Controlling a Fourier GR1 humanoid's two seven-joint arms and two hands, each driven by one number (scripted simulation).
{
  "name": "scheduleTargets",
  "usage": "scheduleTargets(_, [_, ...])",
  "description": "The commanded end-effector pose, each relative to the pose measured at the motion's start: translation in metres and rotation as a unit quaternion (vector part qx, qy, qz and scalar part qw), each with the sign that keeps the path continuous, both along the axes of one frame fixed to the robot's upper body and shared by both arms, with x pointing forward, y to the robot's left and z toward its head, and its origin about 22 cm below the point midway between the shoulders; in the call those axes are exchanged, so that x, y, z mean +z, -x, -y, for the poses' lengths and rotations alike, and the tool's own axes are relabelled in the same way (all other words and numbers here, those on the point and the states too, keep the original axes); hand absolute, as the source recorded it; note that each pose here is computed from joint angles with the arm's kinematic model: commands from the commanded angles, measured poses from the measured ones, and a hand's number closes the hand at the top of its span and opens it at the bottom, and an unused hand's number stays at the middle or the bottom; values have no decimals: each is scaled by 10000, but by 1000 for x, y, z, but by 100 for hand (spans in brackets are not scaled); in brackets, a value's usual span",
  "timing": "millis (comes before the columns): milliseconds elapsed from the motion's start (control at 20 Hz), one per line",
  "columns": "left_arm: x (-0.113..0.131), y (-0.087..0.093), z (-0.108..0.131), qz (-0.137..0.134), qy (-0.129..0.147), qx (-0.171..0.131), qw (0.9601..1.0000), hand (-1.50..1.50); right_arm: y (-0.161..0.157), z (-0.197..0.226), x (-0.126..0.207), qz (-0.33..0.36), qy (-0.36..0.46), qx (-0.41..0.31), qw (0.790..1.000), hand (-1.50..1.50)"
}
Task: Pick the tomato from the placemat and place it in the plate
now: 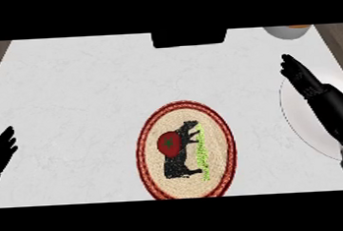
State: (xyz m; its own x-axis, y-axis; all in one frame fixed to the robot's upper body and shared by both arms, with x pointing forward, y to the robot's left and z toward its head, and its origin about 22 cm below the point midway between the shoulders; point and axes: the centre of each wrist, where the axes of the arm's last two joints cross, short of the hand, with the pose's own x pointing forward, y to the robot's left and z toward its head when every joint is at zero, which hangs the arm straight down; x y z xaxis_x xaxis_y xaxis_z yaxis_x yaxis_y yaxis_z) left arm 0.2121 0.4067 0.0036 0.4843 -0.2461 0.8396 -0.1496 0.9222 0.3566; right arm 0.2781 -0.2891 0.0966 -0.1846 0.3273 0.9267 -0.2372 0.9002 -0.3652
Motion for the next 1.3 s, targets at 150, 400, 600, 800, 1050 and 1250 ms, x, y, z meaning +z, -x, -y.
scheduleTargets(150, [69, -61, 72, 1995, 20, -1984, 9596, 0, 5, -63, -69, -2616, 834, 1762, 9453, -150])
scheduleTargets(400, [94, -75, 130, 2795, 418, -3280, 9014, 0, -3, -111, -48, -2360, 2821, 3608, 8570, -150])
scheduleTargets(600, [104, -81, 162, 3033, 616, -3793, 8720, 0, -17, -163, -12, -1517, 3973, 4617, 7784, -150])
scheduleTargets(800, [93, -80, 179, 3072, 623, -3762, 8719, 0, -35, -217, -2, -1397, 4413, 5184, 7190, -150])
scheduleTargets(1050, [88, -82, 187, 3080, 531, -3535, 8817, 0, -45, -286, -2, -1420, 5067, 5394, 6573, -150])
scheduleTargets(1250, [91, -85, 176, 3101, 495, -3405, 8863, 0, -61, -320, -6, -2129, 5276, 5481, 6131, -150])
